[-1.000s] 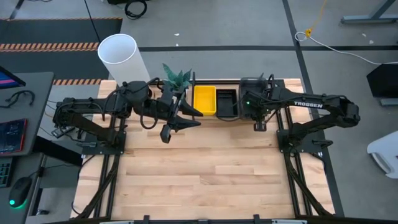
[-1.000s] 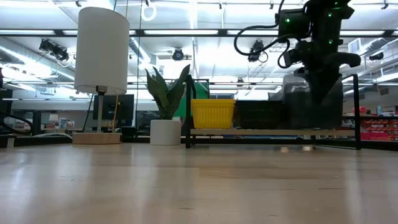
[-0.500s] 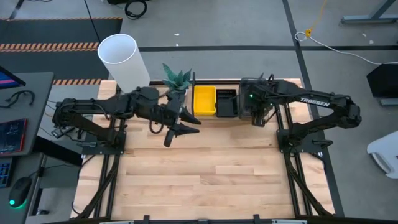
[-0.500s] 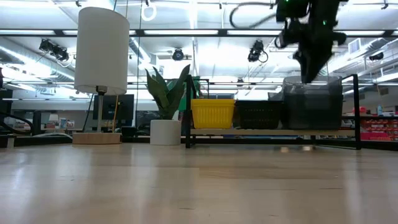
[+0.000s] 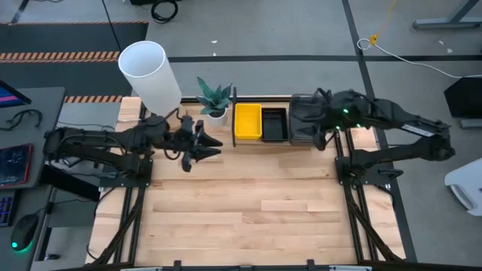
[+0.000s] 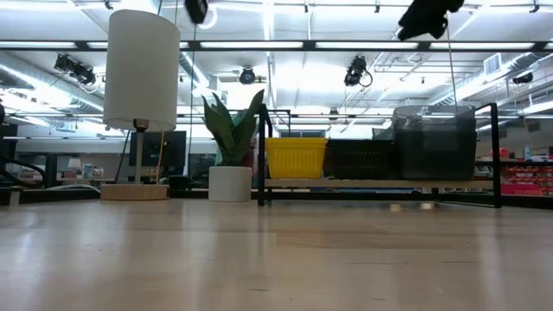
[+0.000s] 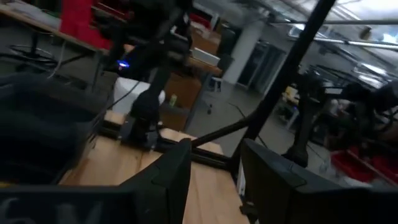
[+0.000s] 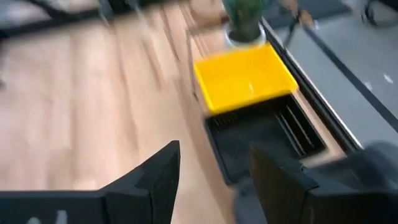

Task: Stack baskets on shelf by color
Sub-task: Return to Home Position

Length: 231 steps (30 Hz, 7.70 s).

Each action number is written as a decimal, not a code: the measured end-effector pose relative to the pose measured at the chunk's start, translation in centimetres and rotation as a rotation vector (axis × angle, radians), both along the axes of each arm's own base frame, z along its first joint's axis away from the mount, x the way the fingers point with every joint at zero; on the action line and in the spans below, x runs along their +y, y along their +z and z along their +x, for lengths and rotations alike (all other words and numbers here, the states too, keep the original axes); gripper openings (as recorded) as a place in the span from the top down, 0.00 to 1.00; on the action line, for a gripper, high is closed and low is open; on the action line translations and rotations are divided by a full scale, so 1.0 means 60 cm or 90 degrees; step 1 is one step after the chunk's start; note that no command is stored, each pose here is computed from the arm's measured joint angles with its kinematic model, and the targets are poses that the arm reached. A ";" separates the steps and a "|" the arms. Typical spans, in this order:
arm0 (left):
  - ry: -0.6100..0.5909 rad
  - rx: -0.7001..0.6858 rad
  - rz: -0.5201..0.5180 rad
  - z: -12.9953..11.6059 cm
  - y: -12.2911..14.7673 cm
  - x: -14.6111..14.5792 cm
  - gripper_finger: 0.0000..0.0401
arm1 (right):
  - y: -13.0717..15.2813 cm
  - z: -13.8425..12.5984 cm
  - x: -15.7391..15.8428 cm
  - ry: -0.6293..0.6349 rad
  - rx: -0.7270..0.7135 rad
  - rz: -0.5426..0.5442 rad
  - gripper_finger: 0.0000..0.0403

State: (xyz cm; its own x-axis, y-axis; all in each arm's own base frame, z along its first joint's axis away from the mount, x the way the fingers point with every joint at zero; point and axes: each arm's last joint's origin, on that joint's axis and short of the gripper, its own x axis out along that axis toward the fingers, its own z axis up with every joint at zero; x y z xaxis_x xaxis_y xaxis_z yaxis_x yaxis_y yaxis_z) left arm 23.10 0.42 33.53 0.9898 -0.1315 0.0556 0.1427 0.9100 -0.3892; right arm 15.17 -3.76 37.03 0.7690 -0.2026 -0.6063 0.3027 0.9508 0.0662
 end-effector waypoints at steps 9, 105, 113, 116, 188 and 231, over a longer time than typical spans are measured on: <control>0.055 -0.049 -0.067 -0.070 -0.075 0.009 0.63 | -0.062 -0.051 0.033 -0.013 -0.162 0.094 0.55; 0.275 0.179 -0.135 -0.180 -0.318 0.016 0.63 | -0.364 -0.073 0.072 0.160 -0.313 0.007 0.99; 0.275 0.178 -0.135 -0.180 -0.318 0.016 0.63 | -0.364 -0.073 0.072 0.160 -0.313 0.007 0.99; 0.275 0.178 -0.135 -0.180 -0.318 0.016 0.63 | -0.364 -0.073 0.072 0.160 -0.313 0.007 0.99; 0.274 0.178 -0.135 -0.180 -0.318 0.016 0.63 | -0.364 -0.073 0.072 0.160 -0.313 0.008 0.99; 0.274 0.178 -0.135 -0.180 -0.318 0.016 0.63 | -0.364 -0.073 0.072 0.160 -0.313 0.008 0.99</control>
State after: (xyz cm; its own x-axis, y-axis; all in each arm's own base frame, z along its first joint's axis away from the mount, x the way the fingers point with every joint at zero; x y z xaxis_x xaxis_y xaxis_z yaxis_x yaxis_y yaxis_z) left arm 12.29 1.40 14.44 0.9322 0.2742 -0.2364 -0.3606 0.7609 -0.5395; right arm 10.81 0.58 15.18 0.9859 0.0289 -0.1650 -0.0033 0.9881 0.1536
